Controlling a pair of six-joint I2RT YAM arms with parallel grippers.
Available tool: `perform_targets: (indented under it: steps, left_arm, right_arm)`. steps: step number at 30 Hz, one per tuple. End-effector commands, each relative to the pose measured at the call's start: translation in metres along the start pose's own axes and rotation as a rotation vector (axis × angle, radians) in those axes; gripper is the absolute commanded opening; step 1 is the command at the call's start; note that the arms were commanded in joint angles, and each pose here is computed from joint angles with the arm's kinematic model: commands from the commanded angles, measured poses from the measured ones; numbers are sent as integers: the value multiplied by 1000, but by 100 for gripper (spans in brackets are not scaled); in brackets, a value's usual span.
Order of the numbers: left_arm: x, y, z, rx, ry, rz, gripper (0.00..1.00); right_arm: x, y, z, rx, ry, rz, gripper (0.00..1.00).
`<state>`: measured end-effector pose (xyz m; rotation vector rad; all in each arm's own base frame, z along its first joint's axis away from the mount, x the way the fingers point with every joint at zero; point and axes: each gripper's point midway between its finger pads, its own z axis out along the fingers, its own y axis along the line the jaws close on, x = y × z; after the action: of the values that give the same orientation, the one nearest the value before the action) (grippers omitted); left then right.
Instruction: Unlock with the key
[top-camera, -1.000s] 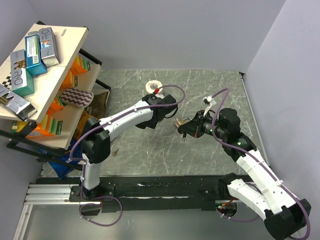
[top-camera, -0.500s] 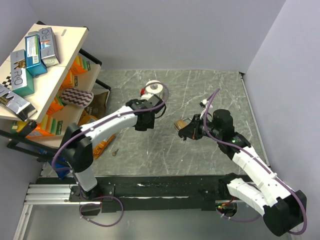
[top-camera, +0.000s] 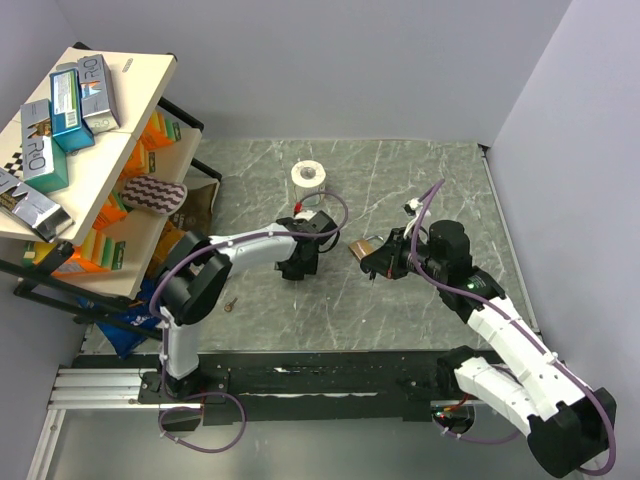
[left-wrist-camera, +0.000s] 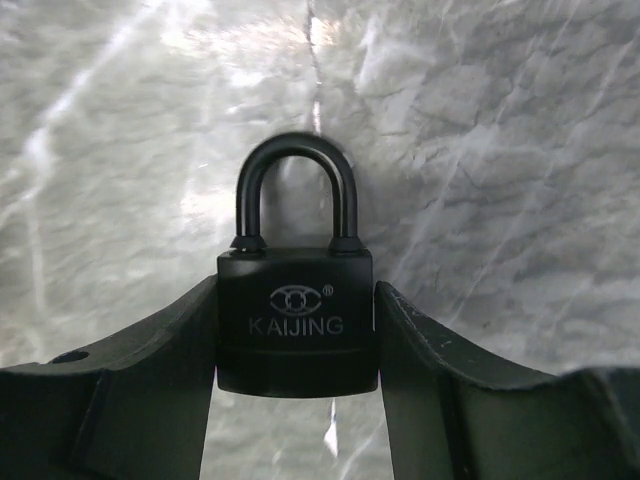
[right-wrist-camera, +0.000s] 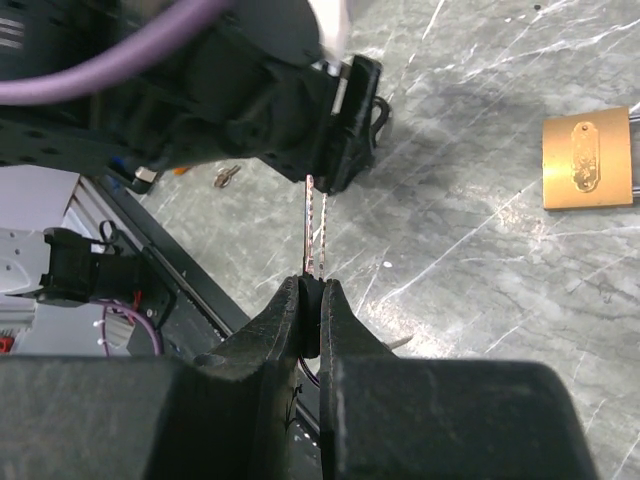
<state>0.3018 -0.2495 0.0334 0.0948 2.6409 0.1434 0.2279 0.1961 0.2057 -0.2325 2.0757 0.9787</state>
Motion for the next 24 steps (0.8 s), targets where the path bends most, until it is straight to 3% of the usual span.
perform_targets:
  steps: [1, 6, 7, 8, 14, 21, 24]
  left_arm:
    - [6, -20, 13, 71, 38, -16, 1]
    - [6, -34, 4, 151, 64, -35, 36]
    - [0, -37, -3, 166, 53, -47, 46]
    - [-3, -38, -8, 180, 51, -52, 63]
    - [-37, -40, -56, 267, -41, -132, 99]
    - [-71, -27, -116, 356, -172, -253, 96]
    - [-91, -25, -150, 472, -275, -316, 96]
  right_arm:
    - [-14, 5, -6, -4, -55, -34, 0]
    - [-14, 4, -8, 5, -62, -36, 0]
    - [-14, 5, -9, 4, -64, -36, 0]
    - [-14, 4, -9, 5, -65, -34, 0]
    - [-14, 5, -9, 5, -68, -30, 0]
    - [-24, 18, -12, -51, -91, -27, 0]
    - [-26, 34, -12, -147, -83, -24, 0]
